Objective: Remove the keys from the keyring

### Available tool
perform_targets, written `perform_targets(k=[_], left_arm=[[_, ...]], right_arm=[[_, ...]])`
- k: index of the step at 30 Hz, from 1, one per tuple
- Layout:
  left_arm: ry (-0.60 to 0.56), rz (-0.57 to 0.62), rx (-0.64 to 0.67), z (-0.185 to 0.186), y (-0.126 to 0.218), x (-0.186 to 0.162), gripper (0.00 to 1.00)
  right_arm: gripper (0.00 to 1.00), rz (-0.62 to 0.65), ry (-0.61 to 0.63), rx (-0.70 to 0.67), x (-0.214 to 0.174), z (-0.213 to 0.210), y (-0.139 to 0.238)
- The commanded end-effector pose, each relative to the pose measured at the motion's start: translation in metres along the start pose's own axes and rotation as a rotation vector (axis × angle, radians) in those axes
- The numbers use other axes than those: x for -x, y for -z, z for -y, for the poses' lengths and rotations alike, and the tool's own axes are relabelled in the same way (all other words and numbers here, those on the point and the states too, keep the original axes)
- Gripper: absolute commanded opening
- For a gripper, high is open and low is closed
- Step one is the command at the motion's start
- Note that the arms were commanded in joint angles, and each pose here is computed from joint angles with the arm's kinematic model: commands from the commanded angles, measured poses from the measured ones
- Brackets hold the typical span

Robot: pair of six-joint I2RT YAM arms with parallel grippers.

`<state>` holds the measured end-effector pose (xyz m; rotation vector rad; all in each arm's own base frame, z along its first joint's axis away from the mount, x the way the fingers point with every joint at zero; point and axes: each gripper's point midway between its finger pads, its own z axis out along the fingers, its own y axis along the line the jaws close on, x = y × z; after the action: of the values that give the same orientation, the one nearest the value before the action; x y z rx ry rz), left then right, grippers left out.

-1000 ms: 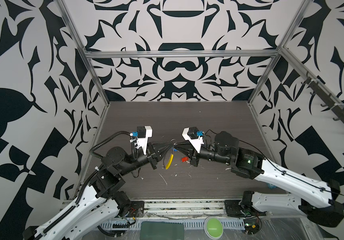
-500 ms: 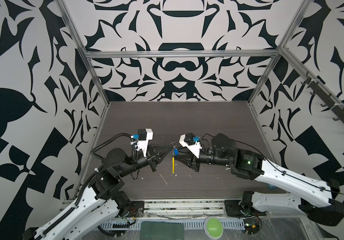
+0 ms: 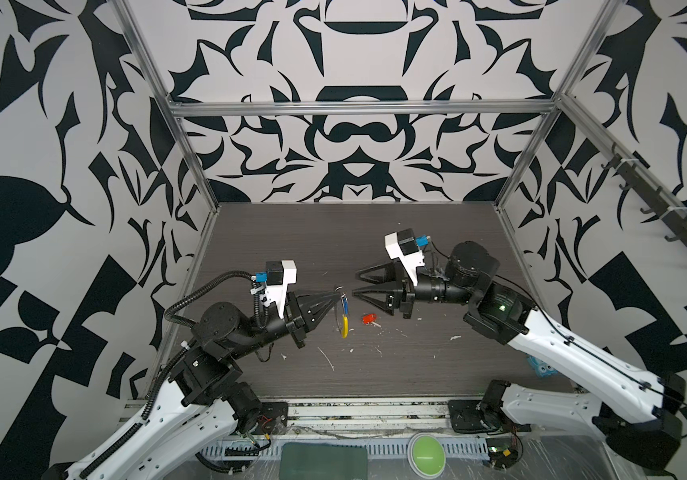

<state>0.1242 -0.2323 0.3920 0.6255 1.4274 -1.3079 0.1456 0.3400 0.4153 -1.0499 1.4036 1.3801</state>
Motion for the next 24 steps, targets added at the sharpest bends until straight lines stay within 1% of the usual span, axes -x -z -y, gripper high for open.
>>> perform_targets(k=[1, 4, 10, 13, 16, 21, 24], left_arm=[[-0.015, 0.022, -0.038, 0.009, 0.004, 0.005, 0.00], [-0.012, 0.024, -0.045, 0.010, 0.003, 0.005, 0.00], [-0.016, 0.038, -0.035, 0.008, 0.004, 0.007, 0.00], [-0.015, 0.039, -0.031, 0.007, 0.004, 0.007, 0.00], [-0.015, 0.040, -0.032, 0.008, 0.004, 0.007, 0.00], [-0.019, 0.052, -0.029, 0.008, 0.006, 0.010, 0.00], [-0.021, 0.054, -0.028, 0.008, 0.007, 0.010, 0.00]], right_arm=[[0.47, 0.064, 0.003, 0.138, 0.023, -0.025, -0.001], [0.46, 0.055, -0.020, 0.155, 0.020, -0.025, -0.003], [0.38, 0.039, -0.055, 0.174, 0.011, -0.024, -0.006], [0.37, 0.028, -0.074, 0.195, 0.008, -0.025, -0.008], [0.35, 0.012, -0.096, 0.197, 0.002, -0.022, -0.011], [0.29, 0.004, -0.110, 0.191, -0.003, -0.019, -0.012], [0.27, 0.002, -0.114, 0.183, -0.006, -0.018, -0.012]])
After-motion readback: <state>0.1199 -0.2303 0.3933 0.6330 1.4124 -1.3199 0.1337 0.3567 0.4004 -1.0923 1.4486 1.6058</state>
